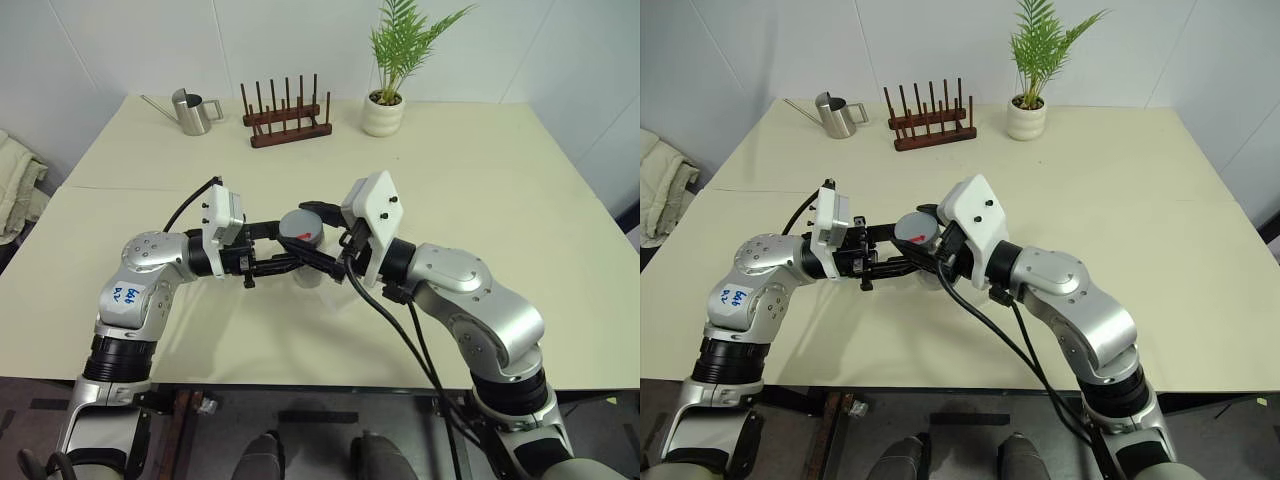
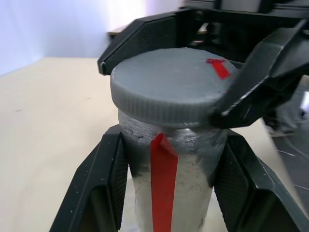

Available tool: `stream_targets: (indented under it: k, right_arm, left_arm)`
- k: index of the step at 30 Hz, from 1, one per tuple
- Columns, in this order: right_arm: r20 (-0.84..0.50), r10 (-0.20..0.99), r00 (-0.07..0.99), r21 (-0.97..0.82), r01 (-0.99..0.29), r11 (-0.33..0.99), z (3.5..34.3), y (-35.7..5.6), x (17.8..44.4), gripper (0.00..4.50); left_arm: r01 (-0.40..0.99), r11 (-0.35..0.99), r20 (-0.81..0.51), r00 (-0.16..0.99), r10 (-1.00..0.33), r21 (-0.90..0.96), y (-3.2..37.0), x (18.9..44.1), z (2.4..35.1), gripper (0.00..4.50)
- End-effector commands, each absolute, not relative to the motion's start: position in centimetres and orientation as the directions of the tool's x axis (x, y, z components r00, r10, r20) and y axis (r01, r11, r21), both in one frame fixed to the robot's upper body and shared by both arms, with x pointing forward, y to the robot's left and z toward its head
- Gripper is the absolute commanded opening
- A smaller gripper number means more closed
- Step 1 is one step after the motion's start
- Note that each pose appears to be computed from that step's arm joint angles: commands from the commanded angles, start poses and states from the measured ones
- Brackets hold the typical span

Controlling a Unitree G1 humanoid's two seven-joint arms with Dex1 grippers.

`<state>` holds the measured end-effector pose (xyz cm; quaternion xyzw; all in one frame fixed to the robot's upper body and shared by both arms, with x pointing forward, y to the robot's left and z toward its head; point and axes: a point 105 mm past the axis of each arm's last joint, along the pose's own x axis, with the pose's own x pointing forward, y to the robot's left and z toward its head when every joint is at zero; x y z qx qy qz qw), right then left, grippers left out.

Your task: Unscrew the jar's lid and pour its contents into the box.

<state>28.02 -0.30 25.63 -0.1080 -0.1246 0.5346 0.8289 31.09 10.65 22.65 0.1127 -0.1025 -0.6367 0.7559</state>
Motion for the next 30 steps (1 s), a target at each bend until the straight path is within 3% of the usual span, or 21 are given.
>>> stream_targets:
  k: [1, 9, 28, 30]
  right_arm:
    - [0.069, 0.99, 0.12, -0.381, -0.914, 0.138, 26.5, 1.4, 24.6, 2.56]
    - [0.072, 0.997, 0.03, -0.385, -0.921, 0.055, 27.4, 1.3, 24.8, 2.56]
    - [0.083, 0.991, 0.109, -0.383, -0.914, 0.133, 27.0, 0.9, 26.8, 2.56]
    - [0.083, 0.99, 0.114, -0.381, -0.914, 0.137, 27.0, 0.9, 26.9, 3.3]
  left_arm:
    - [0.942, 0.079, 0.009, 0.081, -0.997, 0.326, 10.2, 30.7, 23.8, 2.06]
    - [0.953, -0.052, -0.063, -0.035, -0.997, 0.299, 10.6, 29.7, 23.9, 2.06]
    - [0.959, -0.098, -0.157, -0.058, -0.986, 0.266, 11.5, 29.4, 24.7, 2.06]
    - [0.959, -0.097, -0.159, -0.055, -0.986, 0.267, 11.5, 29.4, 24.7, 2.06]
